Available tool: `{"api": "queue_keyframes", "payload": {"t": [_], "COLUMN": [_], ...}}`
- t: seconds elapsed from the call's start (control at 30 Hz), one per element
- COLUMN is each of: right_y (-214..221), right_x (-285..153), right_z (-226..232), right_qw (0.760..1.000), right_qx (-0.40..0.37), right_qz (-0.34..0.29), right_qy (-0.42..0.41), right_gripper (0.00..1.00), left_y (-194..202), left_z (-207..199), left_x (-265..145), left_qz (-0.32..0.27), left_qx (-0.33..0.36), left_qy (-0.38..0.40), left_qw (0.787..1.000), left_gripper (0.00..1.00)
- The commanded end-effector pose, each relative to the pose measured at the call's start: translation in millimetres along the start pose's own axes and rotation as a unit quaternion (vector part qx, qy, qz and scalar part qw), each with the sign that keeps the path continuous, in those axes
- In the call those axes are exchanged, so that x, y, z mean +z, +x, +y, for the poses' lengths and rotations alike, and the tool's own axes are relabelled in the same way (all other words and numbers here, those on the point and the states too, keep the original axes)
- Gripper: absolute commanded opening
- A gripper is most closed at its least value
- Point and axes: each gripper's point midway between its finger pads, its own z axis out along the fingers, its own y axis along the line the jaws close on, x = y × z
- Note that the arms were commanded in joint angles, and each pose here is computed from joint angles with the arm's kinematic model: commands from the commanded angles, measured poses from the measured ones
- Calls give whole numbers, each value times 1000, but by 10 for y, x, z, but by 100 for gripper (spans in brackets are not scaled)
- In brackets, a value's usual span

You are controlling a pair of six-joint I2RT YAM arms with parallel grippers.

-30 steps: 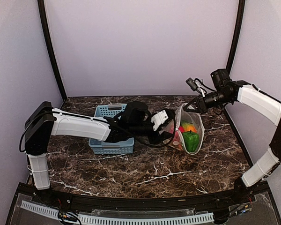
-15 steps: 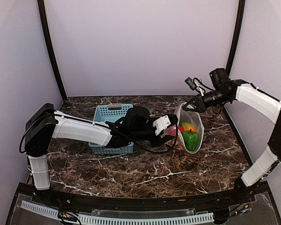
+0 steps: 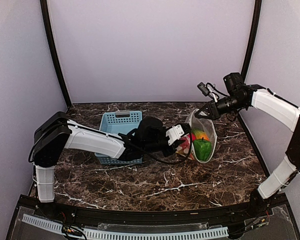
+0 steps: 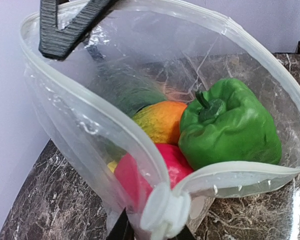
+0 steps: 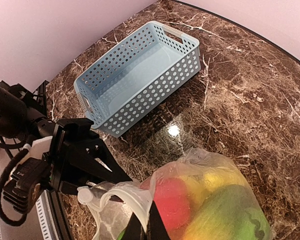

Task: Place the food in the zip-top bag and seal the zipper
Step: Pass from the right arm to the left

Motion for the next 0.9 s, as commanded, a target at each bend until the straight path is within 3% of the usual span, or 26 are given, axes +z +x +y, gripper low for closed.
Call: {"api": "queue_keyframes", "payload": {"t": [0.0,0.17,0.3,0.47,0.6,0.77,0.87], "right_y": [-58,-31,-65,-97,-46,162,384], "right_x": [12,15,-32,-305,-616,-806,-775], "right_z": [12,-13,-10,52,146,75,255], "right_qw": [1000,1000,1000,999,999,999,998], "right_qx": [-6,-1,-8,-36,-44,-35,-54], "right_qz": [-3,1,1,25,13,11,24], "right_qy": [1,6,16,21,8,24,-19], "right_gripper": [0,0,2,17,31,47,54], "left_y": [-83,-263,-418,-666,-976,-439,-268], "left_z": [58,95,147,202,147,183,169], "left_x": [2,-107,-233,-485,-755,-660,-597], "left_qz": [-14,-44,-62,-71,-94,-35,-21], "left_qx": [1,-25,-44,-114,-205,-259,-324], "left_qy": [-12,-9,-10,7,58,33,59], "left_qw": [1000,999,997,991,972,965,944], "left_gripper": [18,2,1,1,1,1,1]}}
